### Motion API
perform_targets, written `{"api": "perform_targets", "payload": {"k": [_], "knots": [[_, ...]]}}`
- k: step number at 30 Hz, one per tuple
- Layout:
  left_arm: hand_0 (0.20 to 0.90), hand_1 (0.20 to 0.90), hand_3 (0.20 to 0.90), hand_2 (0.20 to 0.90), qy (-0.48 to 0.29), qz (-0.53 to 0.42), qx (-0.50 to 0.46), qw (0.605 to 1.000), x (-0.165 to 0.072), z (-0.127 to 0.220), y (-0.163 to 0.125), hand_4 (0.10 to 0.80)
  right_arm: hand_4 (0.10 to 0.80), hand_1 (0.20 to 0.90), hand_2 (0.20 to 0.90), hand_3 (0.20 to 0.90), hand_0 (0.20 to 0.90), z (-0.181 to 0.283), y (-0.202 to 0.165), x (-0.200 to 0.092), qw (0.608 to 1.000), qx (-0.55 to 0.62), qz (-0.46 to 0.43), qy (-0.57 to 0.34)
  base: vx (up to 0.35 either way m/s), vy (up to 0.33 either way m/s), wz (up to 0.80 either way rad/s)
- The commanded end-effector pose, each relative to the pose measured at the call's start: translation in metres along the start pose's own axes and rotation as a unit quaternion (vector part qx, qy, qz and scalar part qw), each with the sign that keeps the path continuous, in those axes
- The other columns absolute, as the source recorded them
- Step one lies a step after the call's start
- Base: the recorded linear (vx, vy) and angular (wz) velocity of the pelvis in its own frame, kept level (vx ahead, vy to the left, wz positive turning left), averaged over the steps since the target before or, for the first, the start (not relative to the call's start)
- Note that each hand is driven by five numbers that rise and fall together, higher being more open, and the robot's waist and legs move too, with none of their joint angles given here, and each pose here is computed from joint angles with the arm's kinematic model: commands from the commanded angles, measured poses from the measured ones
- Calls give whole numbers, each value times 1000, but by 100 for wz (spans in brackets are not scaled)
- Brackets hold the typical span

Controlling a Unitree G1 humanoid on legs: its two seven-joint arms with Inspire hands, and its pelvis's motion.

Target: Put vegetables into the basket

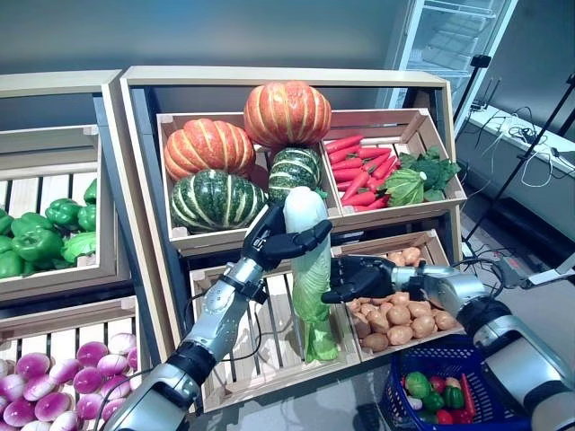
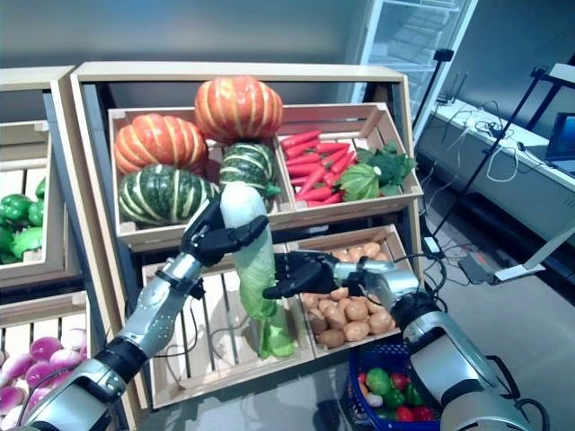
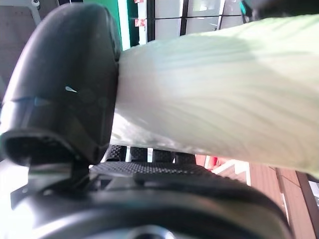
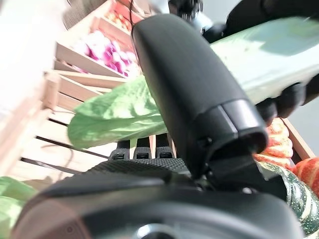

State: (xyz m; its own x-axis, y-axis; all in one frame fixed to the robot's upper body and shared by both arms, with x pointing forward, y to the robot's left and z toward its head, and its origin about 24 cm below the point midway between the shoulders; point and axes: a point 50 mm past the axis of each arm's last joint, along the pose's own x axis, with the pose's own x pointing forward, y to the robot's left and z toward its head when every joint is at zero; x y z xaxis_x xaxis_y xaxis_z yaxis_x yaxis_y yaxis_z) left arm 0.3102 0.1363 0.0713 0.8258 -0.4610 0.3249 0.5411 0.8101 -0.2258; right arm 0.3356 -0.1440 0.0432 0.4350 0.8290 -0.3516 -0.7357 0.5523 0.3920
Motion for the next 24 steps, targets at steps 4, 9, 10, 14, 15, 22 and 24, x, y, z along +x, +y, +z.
{"api": "perform_targets", "payload": {"k": [4, 9, 10, 14, 15, 22, 24], "knots": [[300, 300, 300, 300, -152, -86, -74, 982, 58, 40, -60, 400, 800, 900, 900, 900, 900, 74, 22, 35, 989, -37, -28, -138, 0, -5, 4], [300, 300, 300, 300, -151, -99, -99, 979, 65, 39, -75, 400, 800, 900, 900, 900, 900, 74, 16, 42, 986, -30, -96, -132, 0, 0, 0], [300, 300, 300, 300, -151, -101, -102, 978, 66, 39, -76, 400, 800, 900, 900, 900, 900, 74, 15, 42, 985, -29, -101, -133, 0, 0, 0], [300, 300, 300, 300, -152, -118, -115, 975, 70, 41, -86, 400, 800, 900, 900, 900, 900, 76, 15, 46, 982, -15, -117, -145, 0, 0, 0], [300, 300, 300, 300, -152, -122, -117, 974, 71, 41, -89, 400, 800, 900, 900, 900, 900, 76, 15, 47, 982, -13, -118, -147, 0, 0, 0], [300, 300, 300, 300, -141, -137, -122, 973, 73, 42, -100, 400, 400, 300, 300, 300, 300, 83, 18, 48, 978, -2, -115, -174, -1, 2, 5], [300, 300, 300, 300, -137, -134, -121, 974, 72, 40, -99, 400, 400, 300, 300, 300, 300, 86, 18, 46, 977, -6, -118, -180, -2, 2, 6]]}}
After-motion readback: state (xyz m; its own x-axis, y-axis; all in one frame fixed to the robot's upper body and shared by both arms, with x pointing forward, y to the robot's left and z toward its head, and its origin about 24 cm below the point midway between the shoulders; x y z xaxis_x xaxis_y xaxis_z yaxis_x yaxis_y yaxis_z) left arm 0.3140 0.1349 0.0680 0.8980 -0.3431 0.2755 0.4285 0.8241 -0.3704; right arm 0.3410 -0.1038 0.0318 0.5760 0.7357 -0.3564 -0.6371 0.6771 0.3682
